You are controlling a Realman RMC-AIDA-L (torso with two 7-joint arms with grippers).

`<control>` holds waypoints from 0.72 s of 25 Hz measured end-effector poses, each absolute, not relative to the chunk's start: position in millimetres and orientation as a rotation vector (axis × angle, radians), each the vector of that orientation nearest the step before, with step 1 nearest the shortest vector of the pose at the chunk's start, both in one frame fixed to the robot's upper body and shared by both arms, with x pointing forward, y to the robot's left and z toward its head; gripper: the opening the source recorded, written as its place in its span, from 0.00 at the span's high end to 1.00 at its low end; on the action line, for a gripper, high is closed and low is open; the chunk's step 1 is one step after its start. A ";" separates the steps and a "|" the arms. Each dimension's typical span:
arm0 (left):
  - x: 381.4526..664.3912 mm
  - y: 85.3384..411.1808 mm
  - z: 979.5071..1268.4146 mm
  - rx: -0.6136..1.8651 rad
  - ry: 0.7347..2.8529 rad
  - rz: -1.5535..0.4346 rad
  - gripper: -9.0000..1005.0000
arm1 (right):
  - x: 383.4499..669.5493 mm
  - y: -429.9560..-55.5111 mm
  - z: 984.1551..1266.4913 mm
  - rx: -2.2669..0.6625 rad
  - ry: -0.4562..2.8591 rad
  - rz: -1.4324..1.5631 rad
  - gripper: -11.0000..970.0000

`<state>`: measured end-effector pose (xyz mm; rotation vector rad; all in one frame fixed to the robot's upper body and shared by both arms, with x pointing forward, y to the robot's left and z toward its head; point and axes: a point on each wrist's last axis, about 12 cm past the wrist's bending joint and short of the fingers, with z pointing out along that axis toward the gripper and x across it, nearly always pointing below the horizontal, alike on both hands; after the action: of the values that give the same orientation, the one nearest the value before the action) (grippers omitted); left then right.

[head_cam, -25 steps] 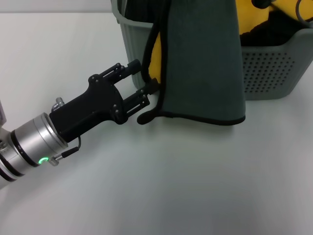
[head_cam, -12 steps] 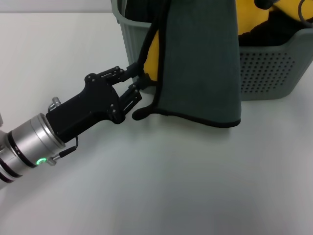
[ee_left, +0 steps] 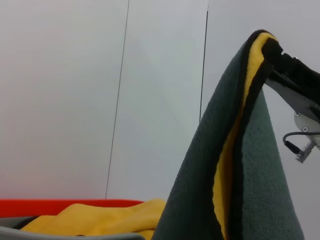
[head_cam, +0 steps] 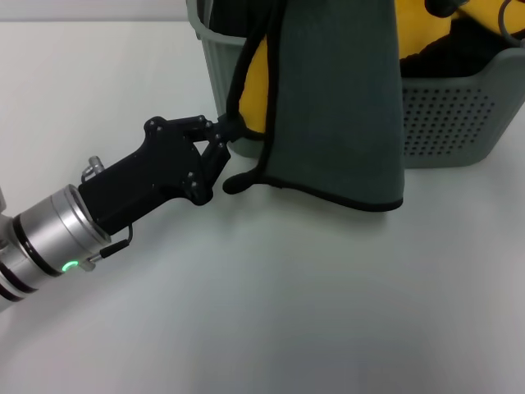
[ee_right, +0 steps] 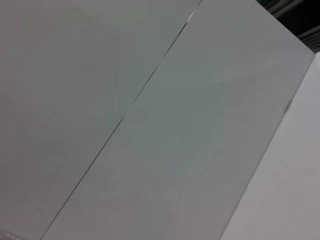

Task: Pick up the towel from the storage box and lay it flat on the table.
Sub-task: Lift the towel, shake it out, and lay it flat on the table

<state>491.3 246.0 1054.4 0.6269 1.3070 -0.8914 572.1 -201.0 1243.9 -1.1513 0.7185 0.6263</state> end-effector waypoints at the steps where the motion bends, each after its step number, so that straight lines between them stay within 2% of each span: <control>1: 491.4 246.1 1054.5 0.625 1.306 -0.892 0.93 | 572.1 -201.0 1243.7 -1.150 0.721 0.629 0.94; 6: 485.7 258.1 1062.7 0.568 1.238 -0.896 0.99 | 572.5 -200.9 1236.4 -1.163 0.819 0.698 0.94; 11: 465.1 292.5 1079.2 0.543 1.105 -0.907 0.99 | 570.3 -208.4 1226.7 -1.192 0.996 0.829 0.93; 18: 446.3 316.7 1098.5 0.569 1.004 -0.934 0.98 | 557.2 -229.1 1224.0 -1.236 1.127 1.021 0.93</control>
<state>446.3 316.7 1098.5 0.5694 1.0037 -0.9341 557.2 -229.1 1224.0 -1.2364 1.1266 1.0215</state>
